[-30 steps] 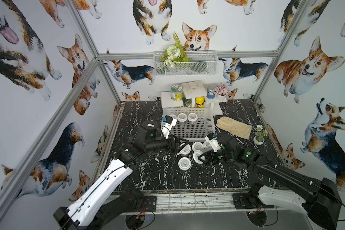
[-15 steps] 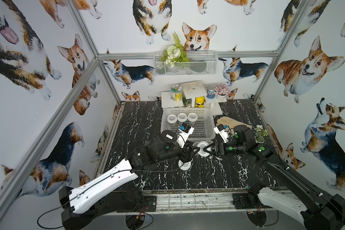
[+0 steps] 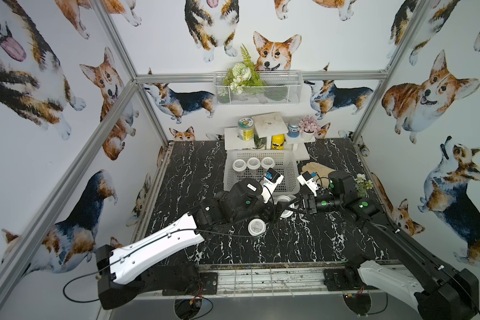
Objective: Put the yogurt in the basket
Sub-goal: Pick up the yogurt from the center of the board.
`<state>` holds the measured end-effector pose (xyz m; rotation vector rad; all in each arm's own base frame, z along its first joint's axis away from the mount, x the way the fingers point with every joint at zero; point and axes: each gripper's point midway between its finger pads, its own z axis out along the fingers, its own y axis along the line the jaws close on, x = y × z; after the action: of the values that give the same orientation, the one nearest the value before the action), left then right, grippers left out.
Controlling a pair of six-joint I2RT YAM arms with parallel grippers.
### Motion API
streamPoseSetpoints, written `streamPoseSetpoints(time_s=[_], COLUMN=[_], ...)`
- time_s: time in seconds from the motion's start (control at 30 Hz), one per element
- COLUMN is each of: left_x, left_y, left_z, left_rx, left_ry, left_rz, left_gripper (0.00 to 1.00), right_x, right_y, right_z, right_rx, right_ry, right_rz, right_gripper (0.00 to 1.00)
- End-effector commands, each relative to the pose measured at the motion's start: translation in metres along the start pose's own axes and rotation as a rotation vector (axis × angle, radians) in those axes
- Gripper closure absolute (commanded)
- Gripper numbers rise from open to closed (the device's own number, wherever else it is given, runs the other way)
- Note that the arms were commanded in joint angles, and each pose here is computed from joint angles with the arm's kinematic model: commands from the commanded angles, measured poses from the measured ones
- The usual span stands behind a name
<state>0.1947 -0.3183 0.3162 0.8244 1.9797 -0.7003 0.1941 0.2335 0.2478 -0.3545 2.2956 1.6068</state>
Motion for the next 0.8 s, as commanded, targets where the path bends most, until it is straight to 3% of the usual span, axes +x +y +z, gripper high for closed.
streamPoseSetpoints(time_s=[0.0,0.27,0.77], left_x=[0.005,0.022,0.023], left_y=[0.000,-0.009,-0.020], left_z=[-0.004,-0.004,0.006], left_rx=[0.000,0.047,0.051], left_ry=[0.023,0.074,0.120], left_rz=[0.031,0.046,0.082], left_gripper=[0.14,0.12,0.14], right_x=[-0.004,-0.005,-0.001], right_y=[0.014,0.025,0.025], right_z=[-0.001,-0.002,-0.002], right_rx=[-0.066,-0.126,-0.140], right_ry=[0.003,0.027,0.042], right_rz=[-0.025,-0.029,-0.021], right_gripper=[0.11,0.11,0.10])
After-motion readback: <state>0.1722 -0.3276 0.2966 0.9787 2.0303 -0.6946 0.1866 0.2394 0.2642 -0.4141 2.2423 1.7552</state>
